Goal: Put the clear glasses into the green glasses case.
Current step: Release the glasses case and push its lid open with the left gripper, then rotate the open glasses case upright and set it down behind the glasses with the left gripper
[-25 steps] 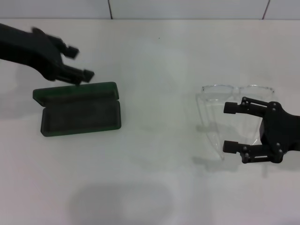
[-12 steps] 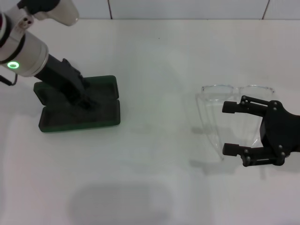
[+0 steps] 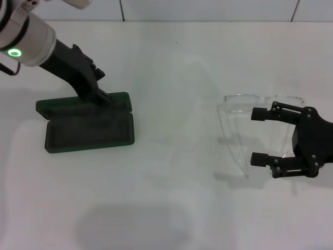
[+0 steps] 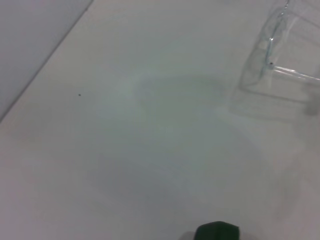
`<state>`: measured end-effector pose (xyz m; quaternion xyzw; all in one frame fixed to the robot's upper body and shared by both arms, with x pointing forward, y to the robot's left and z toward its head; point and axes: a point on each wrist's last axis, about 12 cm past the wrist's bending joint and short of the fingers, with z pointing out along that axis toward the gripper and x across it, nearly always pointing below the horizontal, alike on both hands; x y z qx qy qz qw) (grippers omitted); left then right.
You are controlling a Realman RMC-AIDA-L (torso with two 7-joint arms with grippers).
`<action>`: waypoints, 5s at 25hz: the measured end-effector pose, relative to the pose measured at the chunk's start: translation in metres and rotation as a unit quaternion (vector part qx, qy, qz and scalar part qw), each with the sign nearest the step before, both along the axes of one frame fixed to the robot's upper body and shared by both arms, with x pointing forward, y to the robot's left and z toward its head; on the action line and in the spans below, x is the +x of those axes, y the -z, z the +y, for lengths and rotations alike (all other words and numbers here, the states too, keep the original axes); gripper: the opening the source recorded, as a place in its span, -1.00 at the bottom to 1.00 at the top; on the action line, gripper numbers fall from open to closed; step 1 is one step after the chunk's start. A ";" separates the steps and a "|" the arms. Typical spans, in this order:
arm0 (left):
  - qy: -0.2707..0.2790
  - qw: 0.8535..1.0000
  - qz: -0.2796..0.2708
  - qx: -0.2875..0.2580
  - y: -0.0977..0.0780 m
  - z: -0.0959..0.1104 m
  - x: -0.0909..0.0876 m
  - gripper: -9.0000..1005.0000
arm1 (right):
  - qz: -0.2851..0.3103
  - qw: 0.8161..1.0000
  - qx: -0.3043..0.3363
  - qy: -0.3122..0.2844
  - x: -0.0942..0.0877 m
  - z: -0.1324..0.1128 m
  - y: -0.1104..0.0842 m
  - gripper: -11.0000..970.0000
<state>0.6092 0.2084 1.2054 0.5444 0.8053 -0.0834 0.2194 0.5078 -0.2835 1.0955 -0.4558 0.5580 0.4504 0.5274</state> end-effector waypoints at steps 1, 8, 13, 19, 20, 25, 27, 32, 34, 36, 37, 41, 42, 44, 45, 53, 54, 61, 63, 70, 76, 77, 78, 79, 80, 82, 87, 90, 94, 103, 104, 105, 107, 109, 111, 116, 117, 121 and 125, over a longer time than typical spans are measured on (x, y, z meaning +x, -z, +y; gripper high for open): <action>-0.001 1.000 0.001 0.003 0.001 0.001 0.001 0.24 | -0.001 1.000 0.000 0.000 0.001 0.001 0.000 0.74; -0.003 0.999 0.014 0.033 0.015 0.006 0.007 0.18 | -0.007 1.000 -0.002 -0.002 0.003 0.003 -0.003 0.74; -0.006 0.999 0.015 0.042 0.025 0.009 0.011 0.13 | -0.007 1.000 -0.006 0.002 0.004 0.002 -0.002 0.73; -0.010 0.999 0.026 0.046 0.036 0.011 0.011 0.08 | -0.005 1.000 -0.007 0.004 0.004 0.002 -0.001 0.73; -0.011 0.998 0.026 0.047 0.037 0.011 0.011 0.08 | -0.004 1.000 -0.007 0.004 0.003 0.001 -0.001 0.73; -0.015 0.998 0.029 0.054 0.040 0.014 0.010 0.03 | -0.002 1.000 -0.007 0.006 0.001 0.000 0.001 0.72; -0.016 0.998 0.030 0.054 0.041 0.013 0.009 0.02 | -0.002 1.000 -0.006 0.006 -0.001 -0.001 0.001 0.72; -0.027 0.998 0.029 0.057 0.040 0.015 0.010 -0.22 | -0.001 1.000 -0.002 0.009 -0.004 -0.003 0.001 0.72; -0.028 0.998 0.026 0.058 0.039 0.015 0.010 -0.33 | -0.001 1.000 -0.001 0.008 -0.004 -0.004 0.001 0.71; -0.026 0.998 0.025 0.059 0.039 0.014 0.010 -0.45 | 0.000 1.000 0.001 0.007 -0.005 -0.004 0.001 0.71; -0.024 0.998 0.023 0.061 0.039 0.012 0.009 -0.47 | 0.000 1.000 0.001 0.008 -0.005 -0.004 0.001 0.71; -0.003 0.998 0.005 0.068 0.033 0.004 0.006 -0.58 | 0.000 1.000 0.004 0.021 -0.008 -0.012 0.001 0.71; 0.004 0.998 -0.001 0.070 0.032 0.001 0.004 -0.60 | -0.002 1.000 0.006 0.025 -0.008 -0.016 0.000 0.71; 0.022 0.997 -0.013 0.073 0.029 -0.006 -0.002 -0.60 | -0.005 0.999 0.010 0.032 -0.013 -0.026 -0.002 0.71; 0.034 0.997 -0.022 0.071 0.027 -0.011 -0.006 -0.60 | -0.008 0.999 0.015 0.038 -0.015 -0.032 -0.004 0.71; 0.105 0.991 -0.062 0.059 0.015 -0.054 -0.031 -0.60 | -0.003 0.999 0.029 0.046 -0.050 -0.069 -0.007 0.70; 0.110 0.990 -0.066 0.062 0.015 -0.059 -0.033 -0.60 | -0.002 0.998 0.032 0.047 -0.054 -0.074 -0.008 0.70; 0.118 0.985 -0.098 0.081 0.022 -0.085 -0.029 -0.60 | 0.010 0.998 0.028 0.048 -0.085 -0.095 -0.019 0.69; 0.120 0.984 -0.097 0.085 0.025 -0.090 -0.026 -0.60 | 0.004 0.998 0.029 0.055 -0.094 -0.099 -0.021 0.69; 0.112 0.985 -0.097 0.084 0.032 -0.108 -0.021 -0.60 | 0.008 0.997 0.020 0.068 -0.106 -0.104 -0.021 0.68; 0.119 0.984 -0.105 0.081 0.039 -0.117 -0.025 -0.60 | 0.007 0.998 0.019 0.062 -0.103 -0.103 -0.022 0.68; 0.119 0.984 -0.105 0.079 0.039 -0.118 -0.026 -0.60 | 0.007 0.998 0.019 0.062 -0.103 -0.103 -0.022 0.68; 0.119 0.984 -0.105 0.079 0.040 -0.118 -0.026 -0.60 | 0.006 0.998 0.019 0.062 -0.103 -0.103 -0.023 0.68; 0.119 0.984 -0.104 0.079 0.041 -0.118 -0.026 -0.60 | 0.006 0.998 0.019 0.062 -0.103 -0.103 -0.023 0.68; 0.120 0.984 -0.103 0.079 0.041 -0.118 -0.026 -0.60 | 0.006 0.998 0.019 0.061 -0.103 -0.103 -0.023 0.68; 0.122 0.985 -0.100 0.076 0.042 -0.118 -0.027 -0.60 | 0.006 0.998 0.019 0.061 -0.103 -0.103 -0.023 0.67; 0.130 0.984 -0.100 0.072 0.044 -0.122 -0.030 -0.60 | 0.006 0.998 0.019 0.062 -0.103 -0.103 -0.023 0.67; 0.133 0.983 -0.102 0.072 0.045 -0.123 -0.031 -0.60 | 0.006 0.998 0.020 0.062 -0.103 -0.103 -0.023 0.67; 0.139 0.982 -0.109 0.072 0.047 -0.127 -0.032 -0.60 | 0.005 0.998 0.020 0.063 -0.103 -0.103 -0.023 0.66; 0.150 0.979 -0.116 0.071 0.046 -0.132 -0.035 -0.60 | 0.010 0.998 0.021 0.063 -0.102 -0.104 -0.024 0.66; 0.152 0.979 -0.116 0.072 0.046 -0.133 -0.035 -0.60 | 0.011 0.998 0.020 0.063 -0.102 -0.104 -0.025 0.66; 0.155 0.978 -0.117 0.074 0.047 -0.134 -0.036 -0.60 | 0.011 0.998 0.020 0.063 -0.102 -0.104 -0.025 0.65; 0.160 0.977 -0.117 0.075 0.047 -0.136 -0.037 -0.60 | 0.008 0.998 0.020 0.066 -0.102 -0.104 -0.025 0.65; 0.167 0.976 -0.116 0.077 0.048 -0.138 -0.039 -0.60 | 0.008 0.998 0.020 0.066 -0.102 -0.104 -0.026 0.65; 0.173 0.975 -0.117 0.079 0.048 -0.139 -0.041 -0.60 | 0.008 0.998 0.020 0.066 -0.102 -0.104 -0.026 0.65; 0.185 0.972 -0.121 0.082 0.047 -0.142 -0.044 -0.60 | 0.008 0.998 0.020 0.066 -0.102 -0.104 -0.026 0.65; 0.187 0.971 -0.122 0.082 0.046 -0.142 -0.044 -0.60 | 0.008 0.998 0.020 0.066 -0.102 -0.104 -0.026 0.64; 0.191 0.970 -0.121 0.086 0.047 -0.142 -0.045 -0.56 | 0.008 0.998 0.020 0.067 -0.103 -0.105 -0.026 0.64; 0.190 0.971 -0.118 0.087 0.048 -0.142 -0.046 -0.51 | 0.008 0.997 0.021 0.068 -0.103 -0.105 -0.026 0.64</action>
